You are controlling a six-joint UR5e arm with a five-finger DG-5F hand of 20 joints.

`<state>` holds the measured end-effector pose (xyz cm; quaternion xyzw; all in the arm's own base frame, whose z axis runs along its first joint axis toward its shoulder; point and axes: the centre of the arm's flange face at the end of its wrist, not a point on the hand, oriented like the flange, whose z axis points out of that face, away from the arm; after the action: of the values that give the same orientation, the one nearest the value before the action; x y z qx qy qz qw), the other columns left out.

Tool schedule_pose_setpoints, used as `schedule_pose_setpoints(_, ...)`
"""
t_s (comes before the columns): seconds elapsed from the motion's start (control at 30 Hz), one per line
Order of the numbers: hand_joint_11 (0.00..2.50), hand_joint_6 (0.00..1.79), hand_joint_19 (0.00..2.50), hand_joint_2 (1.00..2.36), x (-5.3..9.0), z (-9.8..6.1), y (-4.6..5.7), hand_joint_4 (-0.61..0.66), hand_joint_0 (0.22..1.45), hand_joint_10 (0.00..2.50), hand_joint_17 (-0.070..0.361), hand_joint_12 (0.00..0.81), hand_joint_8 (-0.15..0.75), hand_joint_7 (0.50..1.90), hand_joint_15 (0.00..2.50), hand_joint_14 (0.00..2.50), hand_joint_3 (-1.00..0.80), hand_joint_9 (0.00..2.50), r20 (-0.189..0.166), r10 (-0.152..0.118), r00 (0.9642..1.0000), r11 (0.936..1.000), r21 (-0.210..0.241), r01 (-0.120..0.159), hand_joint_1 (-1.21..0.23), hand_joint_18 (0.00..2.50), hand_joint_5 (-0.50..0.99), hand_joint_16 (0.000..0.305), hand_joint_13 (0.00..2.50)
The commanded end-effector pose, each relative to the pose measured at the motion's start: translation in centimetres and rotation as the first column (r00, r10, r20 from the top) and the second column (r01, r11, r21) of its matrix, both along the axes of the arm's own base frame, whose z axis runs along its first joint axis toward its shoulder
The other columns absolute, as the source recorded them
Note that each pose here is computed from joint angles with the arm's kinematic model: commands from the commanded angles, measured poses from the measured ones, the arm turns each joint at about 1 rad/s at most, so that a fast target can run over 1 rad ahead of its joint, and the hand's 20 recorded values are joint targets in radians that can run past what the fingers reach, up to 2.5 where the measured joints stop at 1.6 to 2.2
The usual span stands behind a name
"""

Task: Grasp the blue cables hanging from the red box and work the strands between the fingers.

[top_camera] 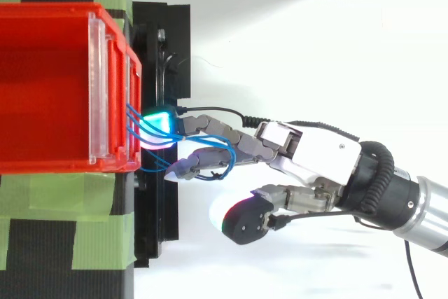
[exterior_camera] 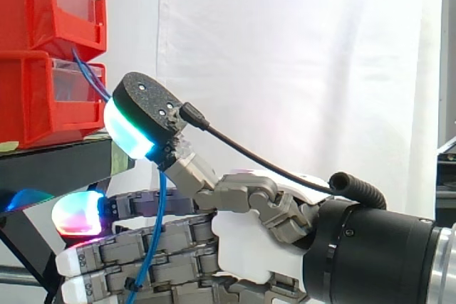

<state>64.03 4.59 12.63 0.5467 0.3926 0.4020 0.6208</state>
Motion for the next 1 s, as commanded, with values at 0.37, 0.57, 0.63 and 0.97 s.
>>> schedule_pose_setpoints(0.37, 0.72, 0.0, 0.34, 1.0, 0.0, 0.06, 0.04, 0.24, 0.67, 0.01, 0.138, 0.506, 0.407, 0.65, 0.86, 0.02, -1.0, 0.68, 0.017, 0.013, 0.9998, 0.9987, 0.049, -0.014, -0.46, 0.61, -0.29, 0.062, 0.92)
schedule_pose_setpoints(0.57, 0.8, 0.0, 0.37, 1.0, -0.11, -0.06, 0.01, 0.24, 0.68, 0.01, 0.138, 0.507, 0.415, 0.65, 0.95, 0.02, -1.0, 0.72, 0.012, 0.017, 0.9998, 0.9979, 0.063, -0.017, -0.46, 0.65, -0.28, 0.061, 0.99)
schedule_pose_setpoints(0.63, 0.86, 0.0, 0.39, 1.0, -0.16, -0.11, -0.01, 0.24, 0.68, 0.01, 0.138, 0.506, 0.416, 0.66, 0.98, 0.02, -1.0, 0.74, 0.011, 0.017, 0.9998, 0.9977, 0.065, -0.018, -0.46, 0.67, -0.28, 0.062, 1.01)
schedule_pose_setpoints(0.97, 1.12, 0.01, 0.52, 1.0, -0.25, -0.1, -0.05, 0.25, 0.68, 0.01, 0.141, 0.495, 0.414, 0.66, 1.18, 0.01, -1.0, 0.86, 0.002, 0.017, 0.9998, 0.9975, 0.069, -0.018, -0.47, 0.78, -0.27, 0.063, 1.14)
